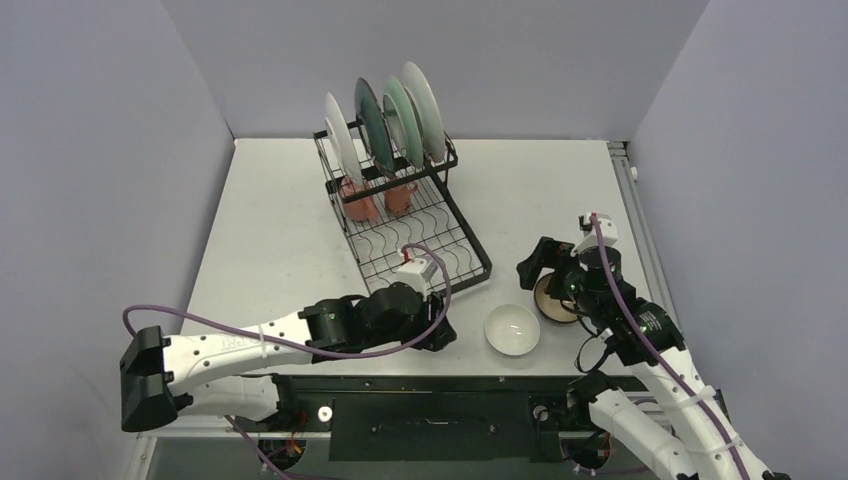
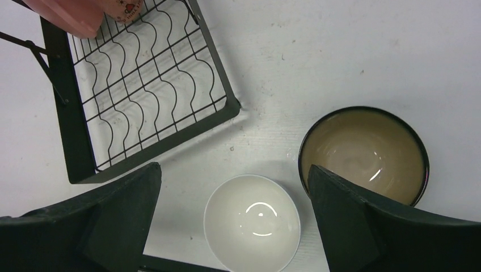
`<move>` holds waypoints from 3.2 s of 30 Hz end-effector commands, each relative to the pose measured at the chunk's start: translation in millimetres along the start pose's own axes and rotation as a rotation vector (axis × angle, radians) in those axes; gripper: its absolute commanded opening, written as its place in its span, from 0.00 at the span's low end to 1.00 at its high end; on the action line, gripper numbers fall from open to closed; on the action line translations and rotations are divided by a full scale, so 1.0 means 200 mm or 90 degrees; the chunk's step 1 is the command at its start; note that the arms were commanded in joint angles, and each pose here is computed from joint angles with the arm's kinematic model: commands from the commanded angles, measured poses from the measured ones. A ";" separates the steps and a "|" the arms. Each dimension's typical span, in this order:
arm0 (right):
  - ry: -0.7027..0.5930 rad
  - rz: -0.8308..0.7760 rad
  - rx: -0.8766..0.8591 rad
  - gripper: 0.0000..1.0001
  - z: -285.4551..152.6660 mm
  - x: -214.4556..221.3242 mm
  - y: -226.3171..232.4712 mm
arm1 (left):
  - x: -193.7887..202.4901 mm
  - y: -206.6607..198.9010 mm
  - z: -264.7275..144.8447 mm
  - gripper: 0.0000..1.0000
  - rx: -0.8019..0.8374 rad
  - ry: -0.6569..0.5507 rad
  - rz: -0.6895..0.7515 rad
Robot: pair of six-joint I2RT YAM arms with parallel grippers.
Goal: Load the mixed dishes into the dish rack
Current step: Pick up the bowl from the corner of the board.
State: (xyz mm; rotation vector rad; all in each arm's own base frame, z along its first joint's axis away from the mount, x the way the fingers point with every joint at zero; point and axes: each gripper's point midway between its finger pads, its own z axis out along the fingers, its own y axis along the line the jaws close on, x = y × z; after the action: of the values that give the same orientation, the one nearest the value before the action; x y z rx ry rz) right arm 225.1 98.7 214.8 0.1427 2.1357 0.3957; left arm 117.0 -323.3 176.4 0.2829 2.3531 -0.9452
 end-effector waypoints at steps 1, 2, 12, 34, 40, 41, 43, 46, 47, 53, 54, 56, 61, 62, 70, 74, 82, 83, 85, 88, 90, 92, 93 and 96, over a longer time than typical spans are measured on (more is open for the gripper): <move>-0.002 0.051 0.012 0.96 -0.04 0.06 -0.04 | -0.08 -0.18 0.06 0.48 0.046 -0.038 -0.014; -0.006 0.058 0.011 0.96 -0.05 0.06 -0.05 | -0.08 -0.18 0.09 0.49 0.036 -0.035 -0.012; -0.042 0.064 0.051 0.94 -0.16 0.08 -0.16 | -0.02 -0.23 0.31 0.71 0.012 -0.004 -0.003; -0.079 0.090 0.061 0.93 -0.26 0.09 -0.22 | 0.15 -0.14 0.73 0.72 -0.104 0.091 0.019; -0.080 0.092 0.064 0.93 -0.26 0.09 -0.22 | 0.17 -0.07 0.78 0.66 -0.124 0.109 0.011; -0.078 0.093 0.066 0.93 -0.26 0.10 -0.22 | 0.16 -0.05 0.79 0.62 -0.127 0.111 0.008; -0.076 0.094 0.068 0.93 -0.25 0.10 -0.22 | 0.17 -0.04 0.80 0.57 -0.129 0.118 0.005; -0.072 0.094 0.071 0.92 -0.24 0.10 -0.22 | 0.18 -0.01 0.81 0.51 -0.131 0.121 0.004; -0.071 0.095 0.072 0.92 -0.23 0.10 -0.22 | 0.18 0.00 0.81 0.48 -0.133 0.121 0.004; -0.065 0.100 0.074 0.92 -0.21 0.11 -0.22 | 0.20 0.05 0.80 0.27 -0.134 0.128 0.000; -0.064 0.101 0.074 0.92 -0.21 0.11 -0.22 | 0.19 0.05 0.80 0.22 -0.128 0.124 -0.005; -0.065 0.101 0.080 0.92 -0.21 0.11 -0.23 | 0.20 0.06 0.81 0.13 -0.119 0.126 -0.014; -0.071 0.097 0.099 0.91 -0.21 0.09 -0.25 | 0.18 0.08 0.79 0.00 -0.093 0.121 -0.030; -0.071 0.097 0.103 0.91 -0.21 0.09 -0.25 | 0.18 0.10 0.78 0.00 -0.094 0.122 -0.029; -0.039 0.090 0.043 0.90 -0.18 0.12 -0.16 | 0.04 0.04 0.63 0.00 -0.006 0.071 -0.024; -0.024 0.084 0.006 0.91 -0.18 0.11 -0.10 | -0.10 0.01 0.50 0.00 0.042 0.017 -0.038; 0.008 0.102 -0.145 0.88 -0.17 0.14 0.13 | -0.29 0.02 0.27 0.00 0.112 -0.044 -0.078; 0.011 0.106 -0.154 0.87 -0.17 0.14 0.14 | -0.28 0.03 0.26 0.00 0.115 -0.042 -0.084; 0.011 0.117 -0.194 0.87 -0.17 0.13 0.20 | -0.31 0.05 0.22 0.00 0.124 -0.050 -0.097; 0.025 0.140 -0.250 0.86 -0.18 0.13 0.29 | -0.37 0.10 0.16 0.00 0.131 -0.070 -0.116; 0.030 0.151 -0.275 0.86 -0.18 0.12 0.34 | -0.39 0.11 0.13 0.00 0.141 -0.079 -0.128; 0.033 0.159 -0.293 0.86 -0.19 0.11 0.38 | -0.42 0.12 0.10 0.00 0.152 -0.087 -0.136; 0.031 0.159 -0.305 0.86 -0.19 0.11 0.40 | -0.43 0.12 0.08 0.00 0.158 -0.092 -0.139; 0.039 0.170 -0.323 0.86 -0.19 0.10 0.46 | -0.45 0.13 0.06 0.00 0.163 -0.097 -0.147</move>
State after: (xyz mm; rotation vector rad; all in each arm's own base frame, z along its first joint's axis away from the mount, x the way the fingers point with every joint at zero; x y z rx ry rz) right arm 174.6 159.7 225.2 0.1447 2.0845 0.9620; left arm 202.9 -301.0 155.4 0.0144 2.3255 -1.1481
